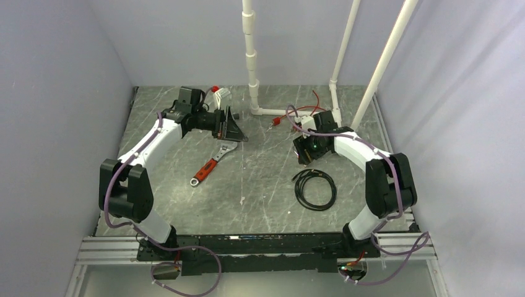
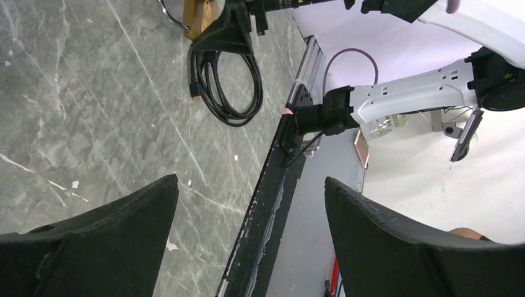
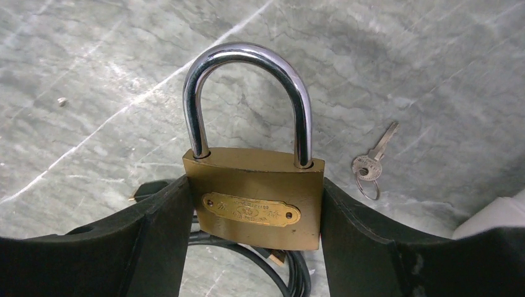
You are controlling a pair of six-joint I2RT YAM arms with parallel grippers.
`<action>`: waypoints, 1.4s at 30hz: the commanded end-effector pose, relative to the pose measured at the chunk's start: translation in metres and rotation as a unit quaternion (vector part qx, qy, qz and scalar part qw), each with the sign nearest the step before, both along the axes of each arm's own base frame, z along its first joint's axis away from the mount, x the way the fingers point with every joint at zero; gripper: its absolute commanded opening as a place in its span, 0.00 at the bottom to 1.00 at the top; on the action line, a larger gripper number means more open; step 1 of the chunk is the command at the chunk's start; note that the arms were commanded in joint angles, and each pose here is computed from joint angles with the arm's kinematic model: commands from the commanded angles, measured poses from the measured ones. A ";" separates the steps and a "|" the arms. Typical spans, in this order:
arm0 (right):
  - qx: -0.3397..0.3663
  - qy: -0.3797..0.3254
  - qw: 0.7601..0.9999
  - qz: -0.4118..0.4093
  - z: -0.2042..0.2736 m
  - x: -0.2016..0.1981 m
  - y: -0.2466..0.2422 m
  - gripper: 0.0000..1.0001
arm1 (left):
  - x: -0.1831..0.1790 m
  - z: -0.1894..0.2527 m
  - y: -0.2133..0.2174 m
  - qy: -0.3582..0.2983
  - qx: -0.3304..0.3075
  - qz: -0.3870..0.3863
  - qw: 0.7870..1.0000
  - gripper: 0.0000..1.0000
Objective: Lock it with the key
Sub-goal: Place the lock at the center of the board.
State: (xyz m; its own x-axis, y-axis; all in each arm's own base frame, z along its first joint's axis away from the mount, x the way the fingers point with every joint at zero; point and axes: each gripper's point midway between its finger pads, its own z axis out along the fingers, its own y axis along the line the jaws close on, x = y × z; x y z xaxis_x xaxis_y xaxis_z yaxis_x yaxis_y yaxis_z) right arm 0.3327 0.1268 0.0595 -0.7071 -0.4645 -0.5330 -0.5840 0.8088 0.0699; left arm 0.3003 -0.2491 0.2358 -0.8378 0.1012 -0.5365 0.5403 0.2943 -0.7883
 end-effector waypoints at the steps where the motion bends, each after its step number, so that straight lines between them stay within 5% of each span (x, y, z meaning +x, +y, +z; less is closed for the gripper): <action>1: 0.011 -0.032 0.999 -0.036 0.016 0.032 0.005 0.53 | -0.006 0.009 0.002 -0.035 0.002 -0.002 0.999 0.92; 10: 0.017 -0.004 0.997 -0.077 -0.004 0.047 0.009 0.62 | -0.008 0.009 0.005 -0.041 0.008 -0.002 0.999 0.92; 17: 0.021 0.017 0.994 -0.106 -0.011 0.047 0.010 0.88 | -0.008 0.010 0.006 -0.045 0.013 -0.005 0.999 0.93; 20: 0.042 0.013 0.993 -0.110 0.002 0.048 0.016 0.91 | -0.009 0.011 0.007 -0.049 0.015 -0.008 0.999 0.95; 27: 0.089 -0.077 0.979 -0.167 0.061 0.087 0.019 0.91 | -0.009 0.021 0.009 -0.067 0.004 -0.003 0.998 0.96; 31: 0.092 -0.115 0.951 -0.271 0.083 0.118 0.004 0.81 | -0.007 0.022 0.009 -0.072 0.003 -0.001 0.997 0.96; 42: 0.101 -0.122 0.902 -0.401 0.072 0.162 -0.006 0.64 | -0.003 0.028 0.007 -0.077 -0.008 0.004 0.997 0.96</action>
State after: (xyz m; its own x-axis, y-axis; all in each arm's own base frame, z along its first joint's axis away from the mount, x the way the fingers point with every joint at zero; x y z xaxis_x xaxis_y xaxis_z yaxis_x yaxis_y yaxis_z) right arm 0.4728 0.1273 0.1332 -0.6729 0.1711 -0.7197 0.0504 0.9812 0.1861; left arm 0.2982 -0.2419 0.2423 -0.7900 0.1035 -0.6043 0.6020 0.3175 -0.7326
